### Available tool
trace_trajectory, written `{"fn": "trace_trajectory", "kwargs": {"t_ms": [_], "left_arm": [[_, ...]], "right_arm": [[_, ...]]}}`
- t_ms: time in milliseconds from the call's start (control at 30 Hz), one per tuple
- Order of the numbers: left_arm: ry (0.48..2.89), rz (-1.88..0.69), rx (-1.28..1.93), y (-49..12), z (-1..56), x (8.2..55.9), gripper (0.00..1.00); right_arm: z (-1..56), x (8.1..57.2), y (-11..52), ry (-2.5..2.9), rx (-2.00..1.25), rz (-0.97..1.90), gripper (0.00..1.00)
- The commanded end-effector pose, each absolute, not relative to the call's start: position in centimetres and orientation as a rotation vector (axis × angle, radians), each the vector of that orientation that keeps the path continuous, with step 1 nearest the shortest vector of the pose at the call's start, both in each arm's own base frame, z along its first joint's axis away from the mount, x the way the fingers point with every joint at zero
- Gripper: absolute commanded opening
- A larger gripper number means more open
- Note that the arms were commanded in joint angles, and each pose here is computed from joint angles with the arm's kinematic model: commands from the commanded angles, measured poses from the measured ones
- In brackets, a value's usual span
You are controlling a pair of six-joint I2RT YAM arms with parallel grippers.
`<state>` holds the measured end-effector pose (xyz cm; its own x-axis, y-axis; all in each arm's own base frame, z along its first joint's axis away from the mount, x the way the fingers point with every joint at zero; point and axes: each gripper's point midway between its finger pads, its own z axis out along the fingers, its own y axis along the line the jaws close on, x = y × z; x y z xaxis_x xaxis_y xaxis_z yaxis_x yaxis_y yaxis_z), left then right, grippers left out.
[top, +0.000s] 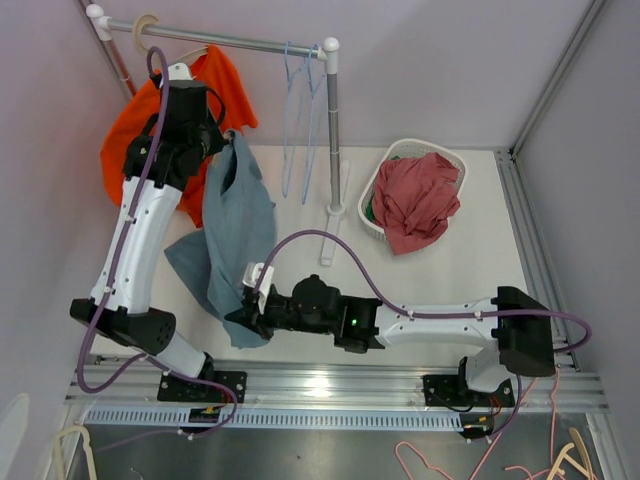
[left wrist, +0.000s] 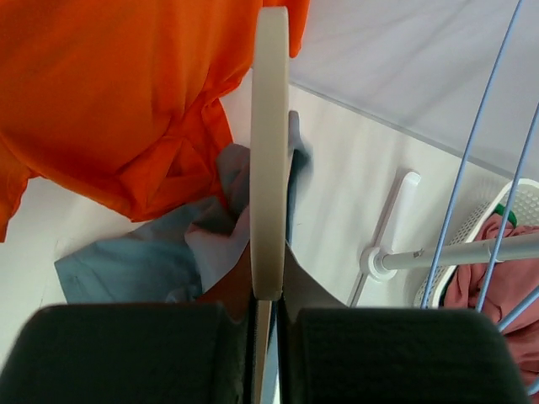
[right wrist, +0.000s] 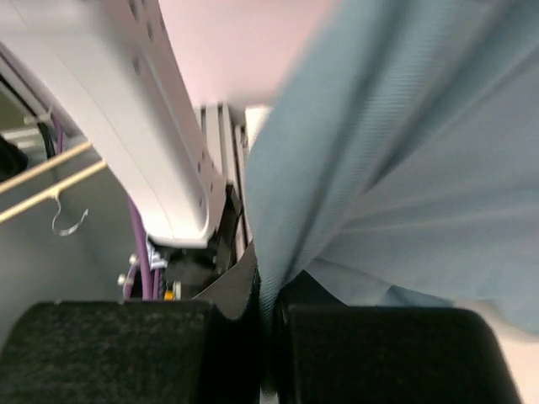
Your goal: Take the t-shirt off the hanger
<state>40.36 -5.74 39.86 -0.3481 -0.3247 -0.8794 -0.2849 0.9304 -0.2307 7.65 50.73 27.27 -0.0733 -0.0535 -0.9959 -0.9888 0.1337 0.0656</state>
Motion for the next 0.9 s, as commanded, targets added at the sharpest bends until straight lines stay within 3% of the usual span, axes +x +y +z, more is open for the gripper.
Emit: {"fn": "trace_trajectory", "kwargs": {"t_ms": [0,167,400,533,600,667,700,800,833,867], "left_arm": [[1.712,-0.129,-0.463,-4.7,47.6,40.5,0.01],[1.731,-0.047,-0.460,-4.0,47.5,41.6,0.01],[1.764,-0.078,-0.458,-4.7,44.5,42.2,0.01],[1.745,-0.089,-0.452,-4.2,47.5,42.3,0.01],[1.762,-0.149,-0.408,-5.2,48.2,41.3,0.01],[1.778,-0.211,-0.373,-6.2,48.4,39.8,0.00],[1.759,-0.262,-0.344,-6.6,49.7,37.3,0.01],[1.857,-0.302,-0.278,-8.0,46.4,34.1,0.01],[1.786,-0.384,-0.232,-8.1,48.6,30.5,0.01],[1.875,-0.395,-0.201,-8.9,44.8,30.0,0.01]], "right_arm": [[20.4,2.1,50.3,1.478,-1.334,1.214,0.00],[20.3,-1.5,50.0,1.433,-1.478,1.246,0.00],[27.8,0.1,49.5,1.292,-1.446,1.111,0.00],[22.0,-0.4,48.9,1.439,-1.569,1.031,0.00],[18.5,1.4,48.0,1.548,-1.516,0.946,0.00],[19.1,4.4,48.0,1.595,-1.363,0.941,0.00],[19.1,5.6,47.7,1.623,-1.300,0.935,0.00],[20.4,10.5,46.4,1.690,-1.132,0.835,0.00],[20.2,11.9,46.1,1.720,-1.095,0.799,0.00],[20.2,14.5,45.4,1.751,-1.029,0.736,0.00]]}}
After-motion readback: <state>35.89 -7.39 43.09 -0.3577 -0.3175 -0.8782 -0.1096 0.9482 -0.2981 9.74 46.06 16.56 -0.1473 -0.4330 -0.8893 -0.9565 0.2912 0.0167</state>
